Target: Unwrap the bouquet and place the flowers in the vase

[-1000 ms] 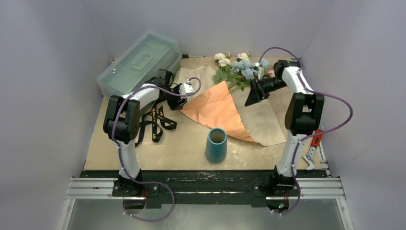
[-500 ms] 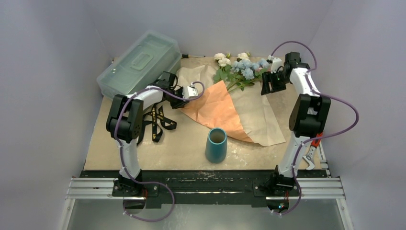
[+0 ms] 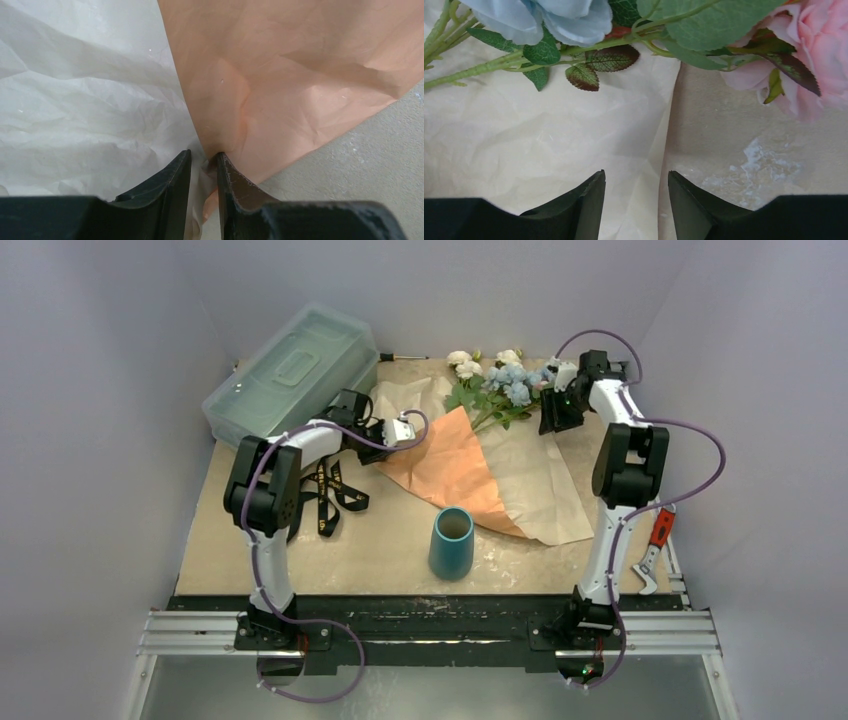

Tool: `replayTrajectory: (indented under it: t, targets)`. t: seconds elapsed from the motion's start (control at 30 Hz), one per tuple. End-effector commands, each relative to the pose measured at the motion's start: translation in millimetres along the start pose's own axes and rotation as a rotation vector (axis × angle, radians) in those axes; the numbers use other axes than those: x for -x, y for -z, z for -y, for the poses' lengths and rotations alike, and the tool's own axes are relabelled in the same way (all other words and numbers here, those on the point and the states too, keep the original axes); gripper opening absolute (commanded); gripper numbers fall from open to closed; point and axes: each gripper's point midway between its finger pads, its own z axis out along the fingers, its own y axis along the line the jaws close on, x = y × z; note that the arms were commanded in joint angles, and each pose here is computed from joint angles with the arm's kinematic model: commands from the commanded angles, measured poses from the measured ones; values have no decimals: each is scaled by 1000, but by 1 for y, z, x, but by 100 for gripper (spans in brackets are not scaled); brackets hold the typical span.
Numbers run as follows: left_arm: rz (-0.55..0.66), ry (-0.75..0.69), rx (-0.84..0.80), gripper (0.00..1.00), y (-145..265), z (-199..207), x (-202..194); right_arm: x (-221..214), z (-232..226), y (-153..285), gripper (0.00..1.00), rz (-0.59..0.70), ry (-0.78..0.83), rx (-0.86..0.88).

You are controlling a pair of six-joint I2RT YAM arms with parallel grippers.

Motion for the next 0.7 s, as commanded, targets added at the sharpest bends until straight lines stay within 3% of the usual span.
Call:
replayTrajectory:
  t: [0.0,0.3,0.67]
  targets:
    - [25,-22,51,24,-6,-18,9,19,-9,3,51,46,26,6]
    - [35,-34,84,20,-15,-30,16,6,-1,-19,40,1,-1,-14]
    - [41,-52,85,19,-25,-33,22,22,-2,13,43,65,21,-16]
